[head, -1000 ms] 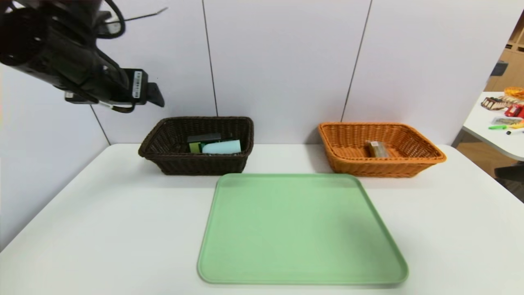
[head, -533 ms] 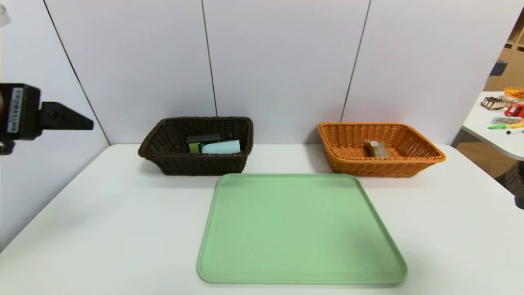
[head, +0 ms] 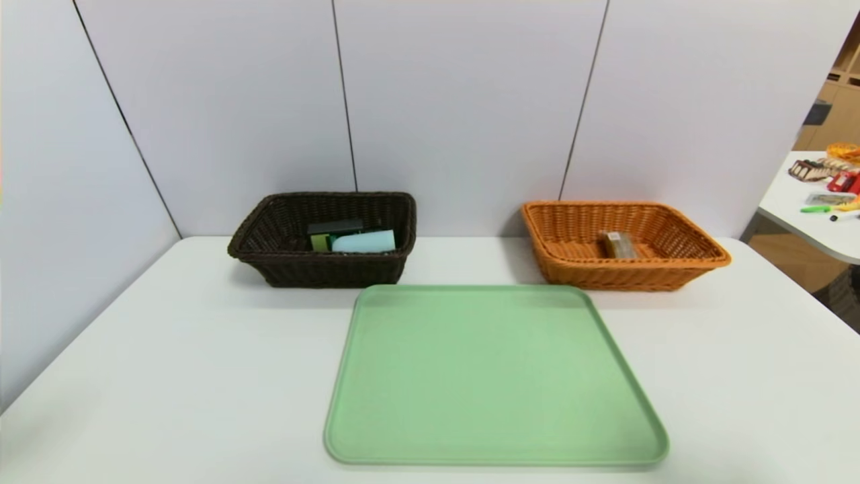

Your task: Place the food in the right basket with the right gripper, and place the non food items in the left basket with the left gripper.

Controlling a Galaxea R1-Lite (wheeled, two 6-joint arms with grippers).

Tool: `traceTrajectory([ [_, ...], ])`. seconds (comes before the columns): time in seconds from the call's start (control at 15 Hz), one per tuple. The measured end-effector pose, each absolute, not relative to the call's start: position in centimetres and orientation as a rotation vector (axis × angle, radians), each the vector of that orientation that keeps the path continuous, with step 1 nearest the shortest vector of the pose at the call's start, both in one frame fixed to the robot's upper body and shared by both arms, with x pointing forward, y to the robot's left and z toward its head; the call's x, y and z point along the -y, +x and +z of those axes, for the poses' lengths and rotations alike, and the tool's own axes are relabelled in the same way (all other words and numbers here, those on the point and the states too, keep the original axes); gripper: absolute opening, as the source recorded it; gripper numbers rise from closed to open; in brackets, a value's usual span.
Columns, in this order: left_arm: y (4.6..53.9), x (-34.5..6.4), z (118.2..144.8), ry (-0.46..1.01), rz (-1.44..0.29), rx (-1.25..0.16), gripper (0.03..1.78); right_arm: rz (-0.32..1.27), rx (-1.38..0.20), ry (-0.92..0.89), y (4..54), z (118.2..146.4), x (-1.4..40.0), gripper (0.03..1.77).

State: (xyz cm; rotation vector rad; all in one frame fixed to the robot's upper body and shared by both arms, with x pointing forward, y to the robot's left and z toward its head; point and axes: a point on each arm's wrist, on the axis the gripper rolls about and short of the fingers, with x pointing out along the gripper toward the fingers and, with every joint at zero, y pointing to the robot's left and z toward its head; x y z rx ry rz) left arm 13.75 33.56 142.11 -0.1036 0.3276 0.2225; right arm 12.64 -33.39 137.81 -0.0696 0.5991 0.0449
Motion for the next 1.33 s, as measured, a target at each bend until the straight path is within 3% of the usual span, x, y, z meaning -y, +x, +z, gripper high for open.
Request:
traceTrajectory([
  [0.27,9.8,-33.9,139.5,-0.15,0.273,-0.201,1.69,0.003,-0.532,-0.057,9.6,136.7,33.8,1.7],
  [0.73,5.5,-33.8,133.6,-0.154,0.27,-0.115,1.69,-0.018,-0.4,-0.061,4.5,134.3,34.2,1.7],
  [1.0,3.9,-33.7,131.2,-0.14,0.261,-0.077,1.69,-0.023,-0.369,-0.063,2.1,132.2,34.3,1.7],
  [1.33,2.2,-33.6,129.1,-0.087,0.193,0.049,1.69,-0.02,-0.216,-0.043,-0.2,131.7,34.1,1.7],
])
